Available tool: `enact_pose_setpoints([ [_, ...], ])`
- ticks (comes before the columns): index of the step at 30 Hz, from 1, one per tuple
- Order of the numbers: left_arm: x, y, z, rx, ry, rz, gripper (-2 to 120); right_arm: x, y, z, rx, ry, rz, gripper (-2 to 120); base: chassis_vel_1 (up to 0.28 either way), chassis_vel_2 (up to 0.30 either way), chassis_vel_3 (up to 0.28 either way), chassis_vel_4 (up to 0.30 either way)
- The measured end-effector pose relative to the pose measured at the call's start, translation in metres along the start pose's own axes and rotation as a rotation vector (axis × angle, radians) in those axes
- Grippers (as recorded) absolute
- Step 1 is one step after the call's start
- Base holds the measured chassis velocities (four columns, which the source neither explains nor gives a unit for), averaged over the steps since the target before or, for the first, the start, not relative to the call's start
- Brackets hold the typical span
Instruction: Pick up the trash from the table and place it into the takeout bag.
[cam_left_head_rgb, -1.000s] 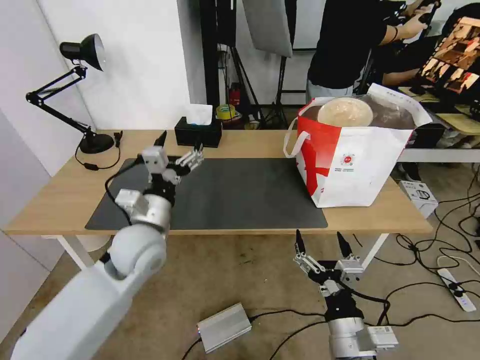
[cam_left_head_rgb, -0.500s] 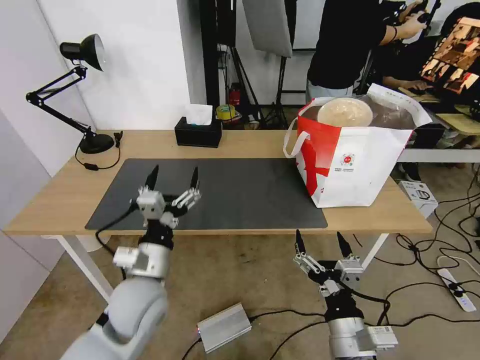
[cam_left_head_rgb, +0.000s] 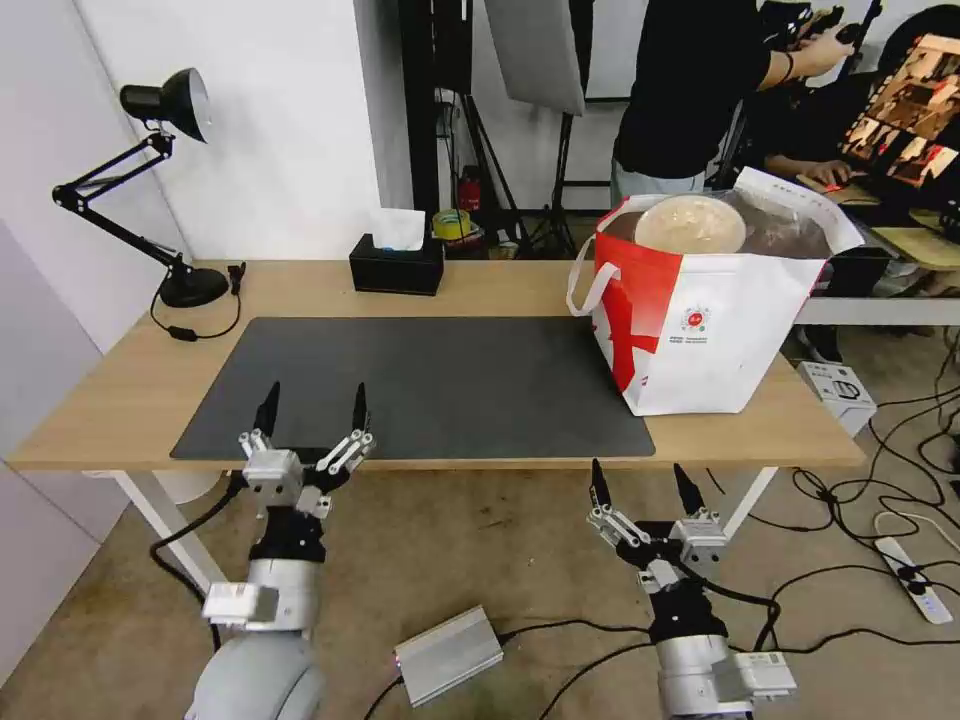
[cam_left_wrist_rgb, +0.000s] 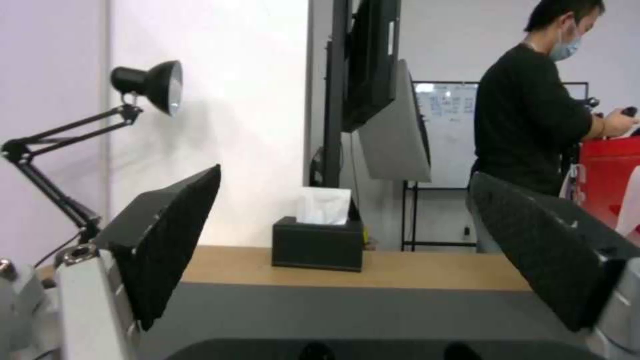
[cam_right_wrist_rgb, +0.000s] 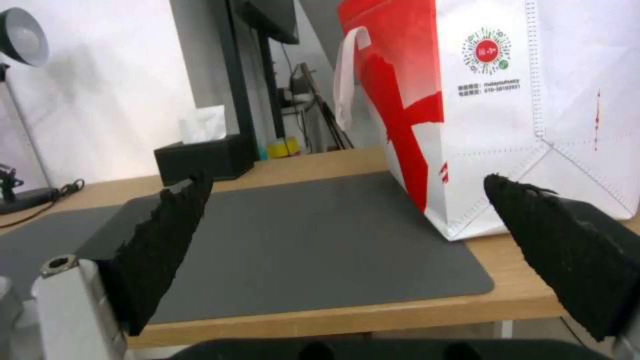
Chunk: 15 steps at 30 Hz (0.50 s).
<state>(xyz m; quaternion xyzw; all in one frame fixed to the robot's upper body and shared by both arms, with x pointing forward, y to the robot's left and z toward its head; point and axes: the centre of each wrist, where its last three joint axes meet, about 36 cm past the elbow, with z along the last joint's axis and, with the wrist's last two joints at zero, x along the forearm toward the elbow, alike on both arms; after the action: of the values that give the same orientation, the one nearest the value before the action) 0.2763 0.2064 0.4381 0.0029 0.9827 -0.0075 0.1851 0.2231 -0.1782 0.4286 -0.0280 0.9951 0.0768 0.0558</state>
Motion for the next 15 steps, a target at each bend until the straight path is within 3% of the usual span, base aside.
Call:
enact_pose_setpoints([
  [8, 0.018, -0.009, 0.009, -0.036, 0.005, -0.057, 100, 0.0, 0.0, 0.0, 0.0, 0.0, 0.0, 100, 0.0, 0.0, 0.0, 0.0],
  [15, 0.03, -0.013, 0.016, -0.048, 0.012, -0.067, 100, 0.0, 0.0, 0.0, 0.0, 0.0, 0.0, 100, 0.0, 0.0, 0.0, 0.0],
])
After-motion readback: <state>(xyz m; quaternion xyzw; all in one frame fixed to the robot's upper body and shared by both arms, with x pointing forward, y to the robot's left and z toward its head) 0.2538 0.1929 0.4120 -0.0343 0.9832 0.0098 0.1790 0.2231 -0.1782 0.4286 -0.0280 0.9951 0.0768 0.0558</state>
